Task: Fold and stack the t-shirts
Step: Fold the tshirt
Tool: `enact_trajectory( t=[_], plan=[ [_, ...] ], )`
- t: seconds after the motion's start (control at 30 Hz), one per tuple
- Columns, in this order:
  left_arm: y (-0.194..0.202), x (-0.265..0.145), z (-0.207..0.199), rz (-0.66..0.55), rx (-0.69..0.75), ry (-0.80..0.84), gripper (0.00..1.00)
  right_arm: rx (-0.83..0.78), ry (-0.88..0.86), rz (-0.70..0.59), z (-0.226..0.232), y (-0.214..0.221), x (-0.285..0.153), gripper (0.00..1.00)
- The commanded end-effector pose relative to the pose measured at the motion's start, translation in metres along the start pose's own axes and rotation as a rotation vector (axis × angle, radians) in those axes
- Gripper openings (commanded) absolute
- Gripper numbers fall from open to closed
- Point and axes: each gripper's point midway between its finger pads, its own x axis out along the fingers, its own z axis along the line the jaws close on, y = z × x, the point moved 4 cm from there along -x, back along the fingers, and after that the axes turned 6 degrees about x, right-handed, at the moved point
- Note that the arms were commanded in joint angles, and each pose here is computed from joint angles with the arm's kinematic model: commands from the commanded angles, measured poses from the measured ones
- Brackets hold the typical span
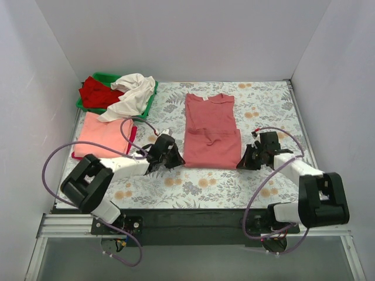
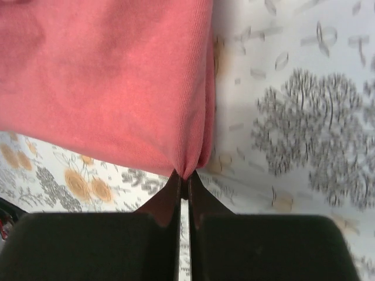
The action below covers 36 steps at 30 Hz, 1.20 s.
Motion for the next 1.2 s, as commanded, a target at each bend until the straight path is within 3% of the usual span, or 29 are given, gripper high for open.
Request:
enact_trajectory(
  t=[0.0, 0.2, 0.53, 0.7, 0.93, 1.17],
  plan=[
    [0.011, -0.037, -0.007, -0.073, 0.004, -0.031, 0.00, -0.013, 0.044, 0.022, -0.008, 0.027, -0.020, 0.01],
    [0.048, -0.083, -0.011, -0.068, 0.013, 0.012, 0.00, -0.035, 0.035, -0.039, 0.001, 0.049, -0.067, 0.01],
    [0.025, -0.145, -0.057, -0.204, 0.039, 0.244, 0.00, -0.165, -0.097, -0.233, 0.048, 0.022, -0.130, 0.01],
    [0.008, -0.143, -0.060, -0.262, 0.049, 0.171, 0.00, -0.191, -0.094, -0.314, 0.067, -0.006, -0.148, 0.01],
    [-0.029, -0.140, -0.072, -0.395, 0.034, 0.050, 0.00, -0.212, -0.149, -0.335, 0.094, -0.048, -0.142, 0.01],
    [-0.061, -0.124, -0.067, -0.431, 0.023, -0.047, 0.00, -0.221, -0.181, -0.342, 0.117, -0.088, -0.135, 0.01]
  ],
)
